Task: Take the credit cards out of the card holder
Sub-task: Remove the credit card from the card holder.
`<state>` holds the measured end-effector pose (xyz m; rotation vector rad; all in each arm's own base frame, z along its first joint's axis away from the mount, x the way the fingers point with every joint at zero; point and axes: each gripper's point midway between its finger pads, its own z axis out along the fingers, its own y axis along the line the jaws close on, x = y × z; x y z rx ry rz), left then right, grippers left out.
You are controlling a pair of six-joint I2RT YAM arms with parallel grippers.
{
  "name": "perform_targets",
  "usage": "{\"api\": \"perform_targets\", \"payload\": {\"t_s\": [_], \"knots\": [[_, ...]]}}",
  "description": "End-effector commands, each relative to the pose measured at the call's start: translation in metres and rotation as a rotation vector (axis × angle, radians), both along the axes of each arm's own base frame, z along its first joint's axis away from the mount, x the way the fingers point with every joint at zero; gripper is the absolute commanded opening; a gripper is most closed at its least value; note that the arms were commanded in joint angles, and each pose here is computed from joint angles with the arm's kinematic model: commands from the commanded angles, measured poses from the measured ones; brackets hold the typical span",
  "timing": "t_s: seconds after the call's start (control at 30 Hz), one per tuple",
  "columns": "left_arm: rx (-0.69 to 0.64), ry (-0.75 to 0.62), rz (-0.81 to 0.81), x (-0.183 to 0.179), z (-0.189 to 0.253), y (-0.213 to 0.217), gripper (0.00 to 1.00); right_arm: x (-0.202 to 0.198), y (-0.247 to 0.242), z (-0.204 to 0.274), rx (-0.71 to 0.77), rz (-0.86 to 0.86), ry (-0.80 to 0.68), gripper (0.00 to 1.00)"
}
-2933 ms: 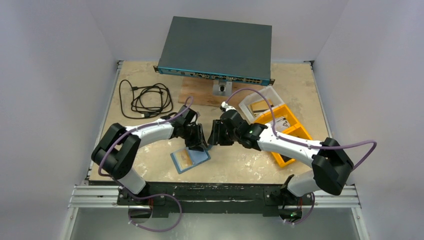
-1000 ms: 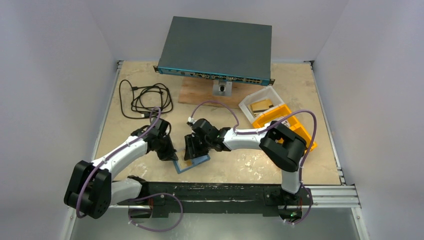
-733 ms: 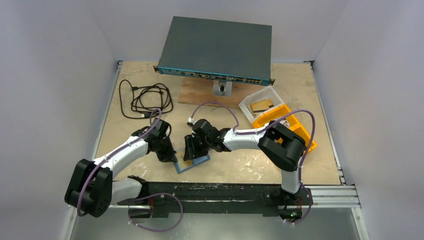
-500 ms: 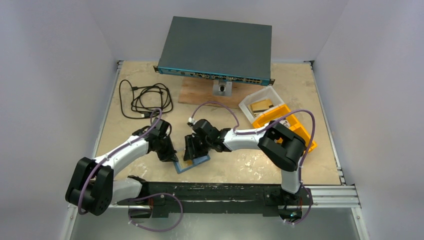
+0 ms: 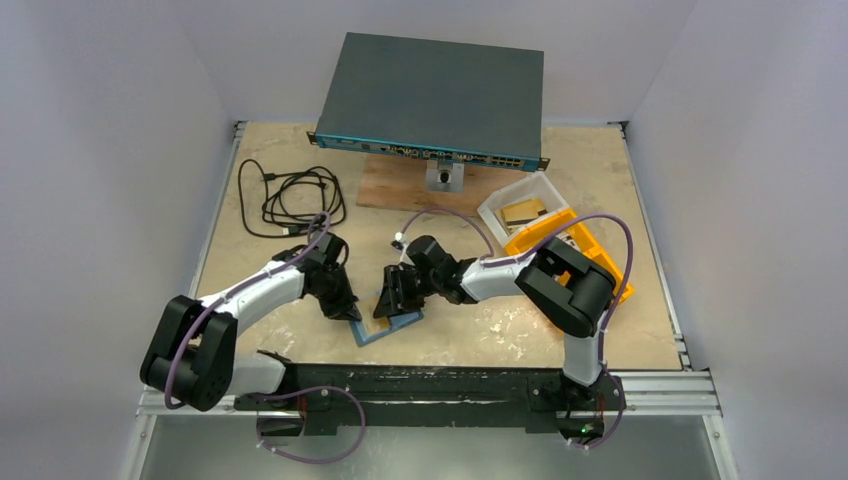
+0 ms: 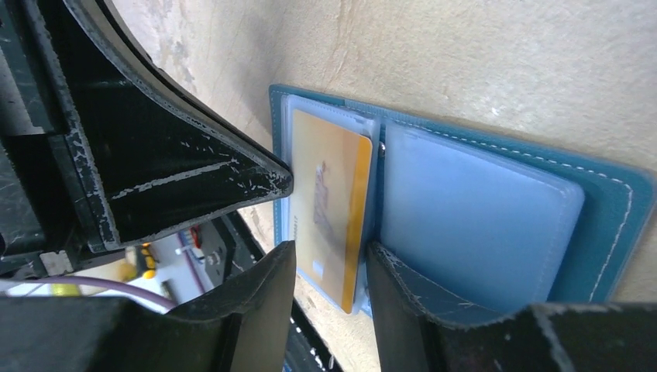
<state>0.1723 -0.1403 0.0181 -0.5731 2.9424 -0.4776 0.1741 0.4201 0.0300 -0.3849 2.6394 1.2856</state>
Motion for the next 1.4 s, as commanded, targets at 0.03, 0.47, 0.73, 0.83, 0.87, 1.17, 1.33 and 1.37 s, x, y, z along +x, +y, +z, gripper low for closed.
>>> {"api": "perform_targets", "payload": {"t_s": [0.03, 0.47, 0.73, 0.83, 0.87, 1.17, 1.33, 1.37], "knots": [[0.041, 0.005, -0.017, 0.001, -0.015, 0.002, 0.02, -0.001, -0.013, -0.004, 0.054, -0.024, 0.059, 0.38], [0.068, 0.031, -0.013, -0.002, -0.020, 0.007, 0.00, 0.000, -0.015, 0.002, 0.171, -0.052, 0.141, 0.13], [0.099, 0.050, -0.020, -0.004, -0.022, 0.012, 0.00, 0.005, -0.023, -0.002, 0.134, -0.094, 0.126, 0.01], [0.107, 0.054, -0.025, -0.004, -0.023, 0.013, 0.00, 0.008, -0.030, -0.005, 0.105, -0.114, 0.110, 0.00], [0.108, 0.055, -0.026, -0.005, -0.023, 0.013, 0.00, 0.008, -0.032, -0.006, 0.097, -0.120, 0.109, 0.00], [0.115, 0.062, -0.029, -0.003, -0.024, 0.013, 0.00, 0.011, -0.047, -0.013, 0.047, -0.164, 0.090, 0.00], [0.114, 0.064, -0.032, -0.003, -0.024, 0.012, 0.00, 0.012, -0.051, -0.014, 0.031, -0.173, 0.081, 0.00], [0.115, 0.065, -0.033, -0.003, -0.025, 0.013, 0.00, 0.013, -0.051, -0.014, 0.029, -0.175, 0.078, 0.00]]}}
